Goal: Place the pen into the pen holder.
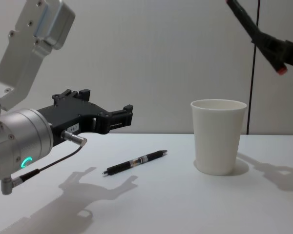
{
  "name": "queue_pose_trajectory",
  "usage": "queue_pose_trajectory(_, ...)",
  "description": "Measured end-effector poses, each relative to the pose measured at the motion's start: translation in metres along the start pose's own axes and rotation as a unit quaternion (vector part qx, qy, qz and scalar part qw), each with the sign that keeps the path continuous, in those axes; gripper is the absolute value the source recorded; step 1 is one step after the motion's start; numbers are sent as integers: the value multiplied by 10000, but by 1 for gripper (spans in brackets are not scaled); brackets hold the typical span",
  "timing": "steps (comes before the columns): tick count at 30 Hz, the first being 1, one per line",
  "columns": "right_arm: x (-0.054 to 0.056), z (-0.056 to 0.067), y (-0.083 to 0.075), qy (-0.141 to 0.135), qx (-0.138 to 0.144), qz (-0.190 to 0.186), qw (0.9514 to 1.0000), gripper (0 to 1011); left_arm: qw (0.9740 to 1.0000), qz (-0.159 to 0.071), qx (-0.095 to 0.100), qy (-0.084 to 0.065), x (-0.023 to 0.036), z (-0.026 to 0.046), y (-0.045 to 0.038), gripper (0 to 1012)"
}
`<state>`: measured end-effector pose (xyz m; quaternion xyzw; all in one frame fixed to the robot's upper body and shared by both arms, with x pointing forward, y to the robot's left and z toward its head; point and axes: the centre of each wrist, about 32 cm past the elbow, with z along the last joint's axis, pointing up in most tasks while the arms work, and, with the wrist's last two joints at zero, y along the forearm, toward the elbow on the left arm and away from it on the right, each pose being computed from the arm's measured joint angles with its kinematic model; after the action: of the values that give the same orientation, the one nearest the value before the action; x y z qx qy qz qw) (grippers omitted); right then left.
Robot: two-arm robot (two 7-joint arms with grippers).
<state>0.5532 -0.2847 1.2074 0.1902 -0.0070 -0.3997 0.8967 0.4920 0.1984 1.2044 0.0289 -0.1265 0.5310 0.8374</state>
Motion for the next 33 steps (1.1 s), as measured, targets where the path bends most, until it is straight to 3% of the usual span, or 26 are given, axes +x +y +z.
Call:
queue_pose_trajectory(18, -21, -163, 153, -122, -350, 353, 9987, 188, 10000, 0, 0, 0, 0, 0, 0, 1003)
queue_pose_trajectory(33, -65, -326, 250, -199, -553, 175, 9981, 188, 10000, 1, 1, 0, 0, 0, 0, 1003)
